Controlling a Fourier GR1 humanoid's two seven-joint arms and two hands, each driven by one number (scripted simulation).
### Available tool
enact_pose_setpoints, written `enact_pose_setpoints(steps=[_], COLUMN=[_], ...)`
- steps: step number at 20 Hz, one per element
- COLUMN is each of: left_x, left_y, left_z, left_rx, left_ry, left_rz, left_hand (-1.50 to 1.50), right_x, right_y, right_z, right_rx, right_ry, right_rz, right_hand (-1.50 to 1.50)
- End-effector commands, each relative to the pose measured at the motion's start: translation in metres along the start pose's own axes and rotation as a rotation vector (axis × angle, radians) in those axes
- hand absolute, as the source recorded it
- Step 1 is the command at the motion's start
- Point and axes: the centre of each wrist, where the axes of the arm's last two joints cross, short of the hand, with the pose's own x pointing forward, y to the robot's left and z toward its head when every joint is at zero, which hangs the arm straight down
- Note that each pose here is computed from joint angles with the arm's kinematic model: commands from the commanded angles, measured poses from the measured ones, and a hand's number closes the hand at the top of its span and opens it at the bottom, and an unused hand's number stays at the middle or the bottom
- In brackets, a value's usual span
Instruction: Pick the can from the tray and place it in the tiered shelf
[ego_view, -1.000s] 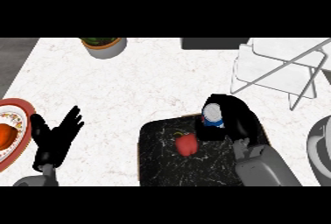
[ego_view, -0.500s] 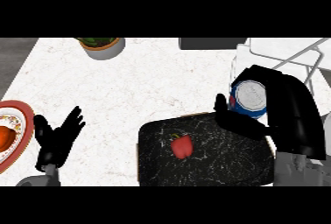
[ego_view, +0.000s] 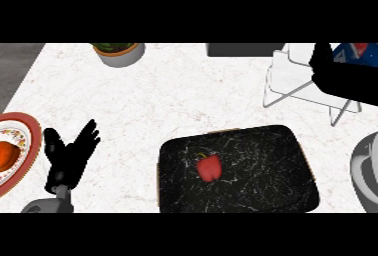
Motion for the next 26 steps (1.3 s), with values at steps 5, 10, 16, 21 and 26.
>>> enact_pose_setpoints(steps=[5, 10, 16, 21, 26], left_x=[0.002, 0.008, 0.015, 0.011, 0.008], left_y=[-0.009, -0.005, 0.002, 0.015, 0.013], left_z=[-0.006, -0.012, -0.001, -0.003, 0.009], left_rx=[-0.006, 0.005, -0.018, -0.028, -0.003], left_ry=[0.023, 0.009, 0.001, -0.002, -0.006], left_rz=[-0.006, 0.013, -0.007, -0.007, 0.004], left_hand=[0.0, 0.0, 0.0, 0.0, 0.0], right_x=[-0.008, -0.025, -0.012, -0.046, -0.06], right_y=[-0.061, -0.081, -0.049, -0.063, -0.039], right_z=[-0.063, -0.097, -0.131, -0.156, -0.166], right_rx=[-0.057, -0.065, 0.023, 0.044, 0.03], right_ry=[0.143, 0.139, 0.149, 0.121, 0.128], right_rz=[0.011, 0.016, 0.082, 0.122, 0.151], right_hand=[1.5, 1.5, 1.5, 1.5, 1.5])
